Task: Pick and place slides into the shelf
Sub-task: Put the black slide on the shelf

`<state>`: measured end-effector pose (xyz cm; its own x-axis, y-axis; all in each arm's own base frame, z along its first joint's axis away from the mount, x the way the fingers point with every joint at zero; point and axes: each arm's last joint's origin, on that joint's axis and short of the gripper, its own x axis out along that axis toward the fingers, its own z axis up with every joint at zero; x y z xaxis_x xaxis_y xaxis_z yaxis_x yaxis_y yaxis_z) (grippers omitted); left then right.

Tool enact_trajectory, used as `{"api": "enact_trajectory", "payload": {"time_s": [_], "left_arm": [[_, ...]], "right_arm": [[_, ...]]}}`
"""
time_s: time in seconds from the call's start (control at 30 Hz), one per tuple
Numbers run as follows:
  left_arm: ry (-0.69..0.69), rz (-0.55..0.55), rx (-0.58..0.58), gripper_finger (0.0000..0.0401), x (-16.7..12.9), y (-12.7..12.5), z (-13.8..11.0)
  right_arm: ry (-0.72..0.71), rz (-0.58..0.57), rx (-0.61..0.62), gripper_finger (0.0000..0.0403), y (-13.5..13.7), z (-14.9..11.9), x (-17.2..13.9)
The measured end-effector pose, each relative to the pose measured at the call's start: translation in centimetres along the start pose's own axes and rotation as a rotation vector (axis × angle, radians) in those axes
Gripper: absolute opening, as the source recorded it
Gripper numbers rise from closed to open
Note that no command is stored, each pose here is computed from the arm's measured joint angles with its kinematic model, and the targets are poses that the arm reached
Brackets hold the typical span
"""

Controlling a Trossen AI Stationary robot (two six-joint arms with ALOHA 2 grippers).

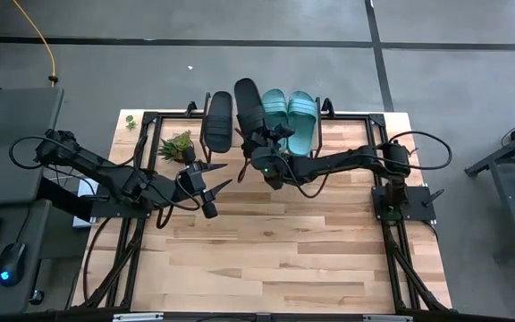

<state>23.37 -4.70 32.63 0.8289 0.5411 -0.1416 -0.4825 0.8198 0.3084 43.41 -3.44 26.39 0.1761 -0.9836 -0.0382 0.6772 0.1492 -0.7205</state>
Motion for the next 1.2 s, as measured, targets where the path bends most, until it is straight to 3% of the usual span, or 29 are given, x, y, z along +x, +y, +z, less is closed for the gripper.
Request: {"api": "enact_trajectory", "payload": {"time_s": [0.43, 1.2], "left_arm": [[-0.002, -0.001, -0.001, 0.0184, 0.0, 0.0, 0.0], [-0.004, -0.011, -0.002, 0.0184, 0.0, 0.0, 0.0]], "right_arm": [[-0.02, 0.042, -0.008, 0.0, 2.0, -0.8, 1.1], [-0.05, 0.112, 0.009, 0.0002, 2.2, -1.0, 1.7]]}}
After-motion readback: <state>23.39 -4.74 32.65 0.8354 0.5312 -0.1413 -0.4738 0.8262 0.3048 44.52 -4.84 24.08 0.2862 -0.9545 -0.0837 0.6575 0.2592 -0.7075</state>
